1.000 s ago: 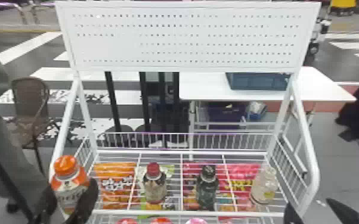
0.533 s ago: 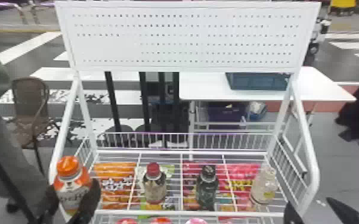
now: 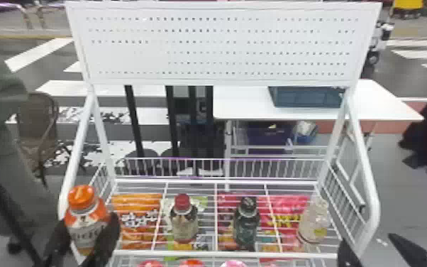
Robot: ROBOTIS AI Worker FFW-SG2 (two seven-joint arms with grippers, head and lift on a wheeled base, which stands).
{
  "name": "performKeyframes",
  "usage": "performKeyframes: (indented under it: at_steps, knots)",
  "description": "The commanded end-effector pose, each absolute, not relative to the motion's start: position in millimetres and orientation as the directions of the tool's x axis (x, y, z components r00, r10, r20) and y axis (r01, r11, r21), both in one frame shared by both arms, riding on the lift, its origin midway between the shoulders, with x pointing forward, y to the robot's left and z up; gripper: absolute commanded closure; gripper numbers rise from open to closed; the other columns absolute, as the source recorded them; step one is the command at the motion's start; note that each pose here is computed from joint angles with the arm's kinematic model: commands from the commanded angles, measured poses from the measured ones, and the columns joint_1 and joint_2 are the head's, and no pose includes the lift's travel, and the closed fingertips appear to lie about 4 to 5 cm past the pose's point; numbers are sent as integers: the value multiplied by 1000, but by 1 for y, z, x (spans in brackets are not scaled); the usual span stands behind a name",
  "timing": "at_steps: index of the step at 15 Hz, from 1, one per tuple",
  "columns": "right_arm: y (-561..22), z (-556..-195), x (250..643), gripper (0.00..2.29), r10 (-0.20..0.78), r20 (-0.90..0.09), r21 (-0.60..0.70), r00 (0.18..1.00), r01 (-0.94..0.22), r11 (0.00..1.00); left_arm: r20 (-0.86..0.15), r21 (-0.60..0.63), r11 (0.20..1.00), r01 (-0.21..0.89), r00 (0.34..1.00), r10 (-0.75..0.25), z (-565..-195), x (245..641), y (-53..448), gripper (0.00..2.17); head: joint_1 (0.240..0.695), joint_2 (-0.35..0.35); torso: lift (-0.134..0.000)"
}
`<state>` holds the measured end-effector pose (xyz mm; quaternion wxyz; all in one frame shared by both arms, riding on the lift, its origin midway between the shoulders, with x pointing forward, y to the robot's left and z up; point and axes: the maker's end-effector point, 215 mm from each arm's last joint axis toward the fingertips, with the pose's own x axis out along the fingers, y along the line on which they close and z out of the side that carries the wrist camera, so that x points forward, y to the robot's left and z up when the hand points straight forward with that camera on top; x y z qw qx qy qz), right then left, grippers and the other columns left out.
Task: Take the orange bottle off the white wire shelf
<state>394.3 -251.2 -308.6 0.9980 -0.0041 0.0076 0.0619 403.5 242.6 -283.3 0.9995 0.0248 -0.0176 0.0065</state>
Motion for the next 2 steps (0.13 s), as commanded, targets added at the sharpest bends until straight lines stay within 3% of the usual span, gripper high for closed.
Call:
performKeyframes:
  at_steps: [1,2]
  knots:
    - [-251,-307,394,144,125,-12,-9,992,-125,992,35,49,999,-14,999,12,-284,404,243,711,499,0,0]
    - [-251,-308,393,144,125,-17,-9,992,-125,992,37,49,999,-14,999,12,-283,404,243,711,499,0,0]
